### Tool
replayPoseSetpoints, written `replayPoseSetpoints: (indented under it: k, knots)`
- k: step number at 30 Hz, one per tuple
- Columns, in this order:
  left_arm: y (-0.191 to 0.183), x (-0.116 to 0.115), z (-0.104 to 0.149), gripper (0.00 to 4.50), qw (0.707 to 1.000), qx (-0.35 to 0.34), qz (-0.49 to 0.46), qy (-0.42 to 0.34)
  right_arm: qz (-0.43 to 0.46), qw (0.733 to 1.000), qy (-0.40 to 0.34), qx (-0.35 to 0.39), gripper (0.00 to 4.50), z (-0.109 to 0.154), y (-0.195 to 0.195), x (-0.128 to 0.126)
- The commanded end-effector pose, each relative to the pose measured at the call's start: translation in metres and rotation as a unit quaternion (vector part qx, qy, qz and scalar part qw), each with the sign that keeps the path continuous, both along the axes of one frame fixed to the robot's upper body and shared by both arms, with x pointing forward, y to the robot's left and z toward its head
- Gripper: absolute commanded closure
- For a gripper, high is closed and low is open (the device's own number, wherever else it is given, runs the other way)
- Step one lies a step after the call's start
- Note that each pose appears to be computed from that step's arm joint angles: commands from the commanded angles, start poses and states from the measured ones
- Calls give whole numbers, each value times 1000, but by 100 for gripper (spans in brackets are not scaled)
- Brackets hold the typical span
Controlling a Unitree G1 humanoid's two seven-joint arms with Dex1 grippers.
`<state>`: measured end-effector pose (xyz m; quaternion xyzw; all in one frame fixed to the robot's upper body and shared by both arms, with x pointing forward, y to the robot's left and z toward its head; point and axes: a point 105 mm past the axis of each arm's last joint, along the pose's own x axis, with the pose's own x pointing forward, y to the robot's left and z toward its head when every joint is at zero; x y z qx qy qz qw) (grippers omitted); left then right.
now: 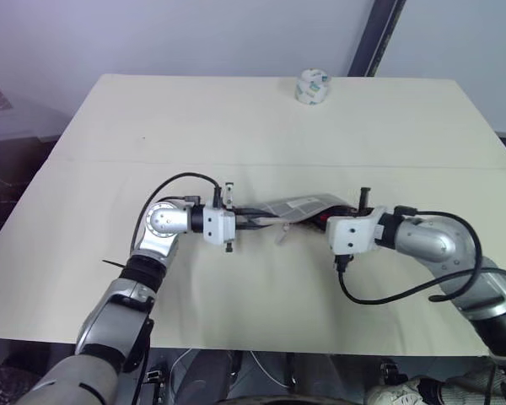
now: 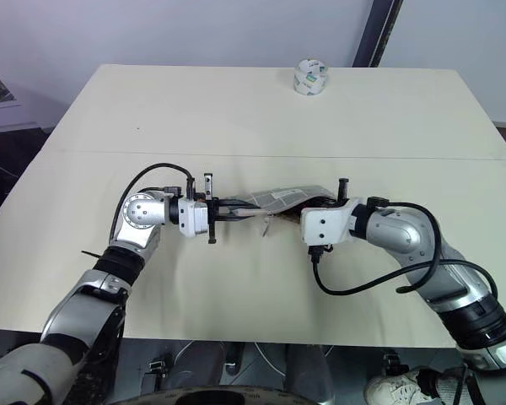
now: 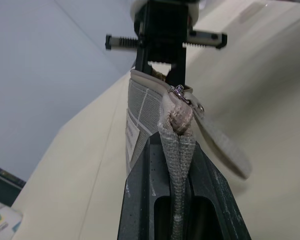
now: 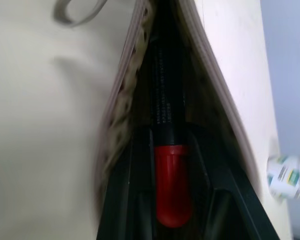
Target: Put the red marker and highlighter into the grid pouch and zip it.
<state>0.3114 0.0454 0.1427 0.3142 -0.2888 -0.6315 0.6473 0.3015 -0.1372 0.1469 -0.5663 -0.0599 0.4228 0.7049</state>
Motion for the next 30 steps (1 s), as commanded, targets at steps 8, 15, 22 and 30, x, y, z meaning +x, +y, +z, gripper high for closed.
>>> replayPoseSetpoints:
  k: [8, 15, 22, 30]
  knots:
    - [6, 3, -2, 450, 1000, 11, 14, -4, -22, 982, 7, 188, 8, 51, -4, -25]
    - [2, 12, -17, 450, 998, 27, 50, 1, -72, 920, 143, 358, 8, 52, -3, -63]
    - [-16, 19, -21, 450, 995, 59, 56, -55, -188, 843, 319, 390, 8, -29, 0, -81]
    - [-27, 19, -17, 450, 989, 78, 46, -120, -237, 707, 353, 565, 8, -40, 22, -40]
